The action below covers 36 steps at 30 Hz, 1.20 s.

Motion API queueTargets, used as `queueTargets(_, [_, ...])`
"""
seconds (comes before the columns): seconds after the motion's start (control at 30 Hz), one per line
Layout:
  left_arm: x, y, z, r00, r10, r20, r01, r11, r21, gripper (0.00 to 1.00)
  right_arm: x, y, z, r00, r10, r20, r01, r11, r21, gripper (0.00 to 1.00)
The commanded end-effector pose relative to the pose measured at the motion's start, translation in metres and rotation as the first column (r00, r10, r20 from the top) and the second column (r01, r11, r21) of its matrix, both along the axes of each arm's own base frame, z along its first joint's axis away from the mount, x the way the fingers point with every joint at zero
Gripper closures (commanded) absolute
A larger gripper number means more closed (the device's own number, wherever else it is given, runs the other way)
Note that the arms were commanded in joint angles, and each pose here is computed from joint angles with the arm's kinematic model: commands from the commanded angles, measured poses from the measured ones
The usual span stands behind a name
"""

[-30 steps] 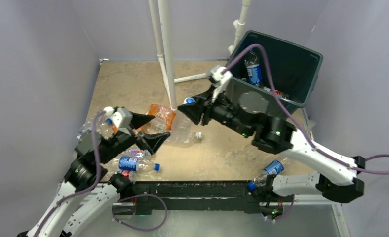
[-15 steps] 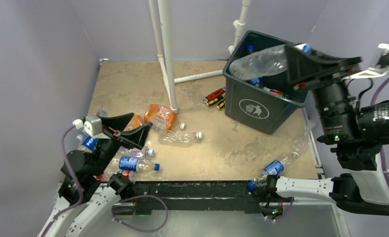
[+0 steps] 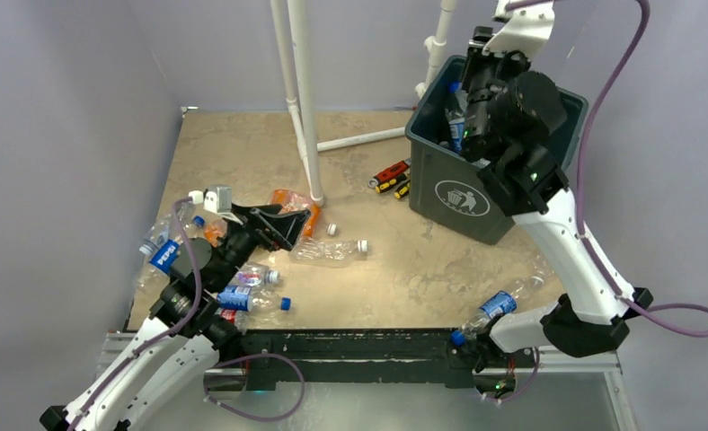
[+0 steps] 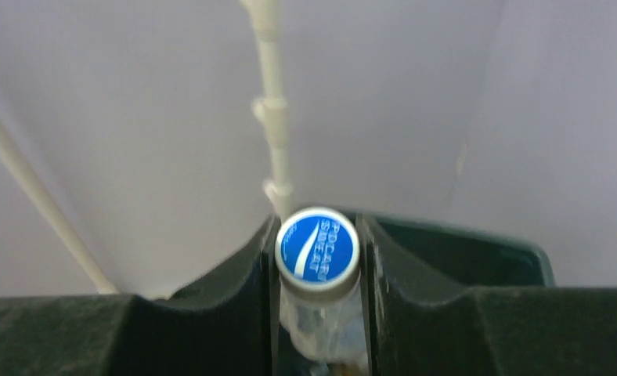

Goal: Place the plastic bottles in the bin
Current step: Place the plastic bottle in the trash bin.

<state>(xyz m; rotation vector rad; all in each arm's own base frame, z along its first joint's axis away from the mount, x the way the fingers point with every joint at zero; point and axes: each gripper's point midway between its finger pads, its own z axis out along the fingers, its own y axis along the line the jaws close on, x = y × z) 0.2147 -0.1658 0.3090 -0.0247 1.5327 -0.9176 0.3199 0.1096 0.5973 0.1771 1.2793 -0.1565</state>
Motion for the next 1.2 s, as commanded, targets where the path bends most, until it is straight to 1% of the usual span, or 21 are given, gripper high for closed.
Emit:
queueTargets(0.0, [0.001, -0.009, 0.02, 0.999, -0.033, 0.018, 0.035, 0.991, -0.132, 0.01, 0.009, -0.048, -0.014, 0.998, -0.06, -0.035, 0.064, 0.991, 0.118, 1.0])
queueTargets(0.07, [0.001, -0.011, 0.019, 0.999, -0.042, 0.016, 0.044, 0.987, -0.154, 0.01, 0.02, -0.056, -0.032, 0.994, -0.084, -0.072, 0.093, 0.985, 0.144, 1.0])
queueTargets(0.17, [-0.003, -0.012, 0.025, 0.998, -0.056, 0.029, 0.06, 0.984, -0.167, 0.01, 0.024, -0.074, -0.044, 0.992, -0.115, -0.061, 0.124, 0.978, 0.169, 1.0])
queueTargets(0.3, [-0.004, -0.01, 0.026, 0.998, -0.053, 0.02, 0.055, 0.984, -0.167, 0.01, 0.045, -0.095, -0.087, 0.976, -0.151, -0.158, 0.178, 0.969, 0.171, 1.0])
queueTargets(0.4, [-0.006, -0.009, 0.02, 0.999, -0.054, -0.008, 0.052, 0.987, -0.153, 0.01, 0.052, -0.098, -0.133, 0.964, -0.15, -0.221, 0.189, 0.968, 0.168, 1.0])
queueTargets(0.47, [-0.007, -0.007, 0.016, 0.998, -0.051, -0.023, 0.046, 0.988, -0.151, 0.01, 0.054, -0.101, -0.155, 0.954, -0.155, -0.256, 0.201, 0.965, 0.167, 1.0])
queueTargets(0.57, [-0.009, -0.006, 0.012, 0.998, -0.05, -0.033, 0.045, 0.987, -0.152, 0.01, 0.058, -0.106, -0.178, 0.942, -0.151, -0.299, 0.208, 0.963, 0.169, 1.0])
queueTargets(0.73, [-0.01, -0.005, 0.009, 0.998, -0.049, -0.045, 0.041, 0.987, -0.152, 0.01, 0.063, -0.102, -0.203, 0.928, -0.122, -0.353, 0.195, 0.964, 0.179, 1.0])
queueTargets(0.77, [-0.01, -0.005, 0.008, 0.998, -0.049, -0.046, 0.041, 0.988, -0.151, 0.01, 0.064, -0.101, -0.207, 0.924, -0.117, -0.363, 0.193, 0.965, 0.179, 0.95])
queueTargets(0.8, [-0.01, -0.005, 0.007, 0.998, -0.048, -0.049, 0.04, 0.988, -0.15, 0.01, 0.065, -0.1, -0.211, 0.921, -0.11, -0.375, 0.188, 0.966, 0.178, 0.87])
queueTargets(0.87, [-0.011, -0.004, 0.006, 0.998, -0.048, -0.052, 0.04, 0.988, -0.148, 0.01, 0.065, -0.098, -0.216, 0.918, -0.099, -0.384, 0.181, 0.966, 0.184, 0.67])
queueTargets(0.93, [-0.011, -0.003, 0.001, 0.997, -0.043, -0.069, 0.033, 0.99, -0.134, 0.01, 0.065, -0.097, -0.218, 0.917, -0.09, -0.389, 0.176, 0.966, 0.191, 0.42])
queueTargets(0.97, [-0.011, -0.002, -0.001, 0.996, -0.039, -0.078, 0.029, 0.991, -0.129, 0.01, 0.064, -0.097, -0.218, 0.916, -0.087, -0.391, 0.175, 0.965, 0.197, 0.35])
queueTargets(1.07, [-0.011, 0.0, -0.003, 0.996, -0.028, -0.085, 0.017, 0.992, -0.122, 0.01, 0.059, -0.095, -0.208, 0.927, -0.066, -0.37, 0.156, 0.963, 0.219, 0.22])
queueTargets(1.17, [-0.009, 0.006, 0.0, 0.996, 0.005, -0.091, -0.017, 0.991, -0.133, 0.01, 0.048, -0.092, -0.182, 0.95, -0.021, -0.311, 0.104, 0.962, 0.251, 0.04])
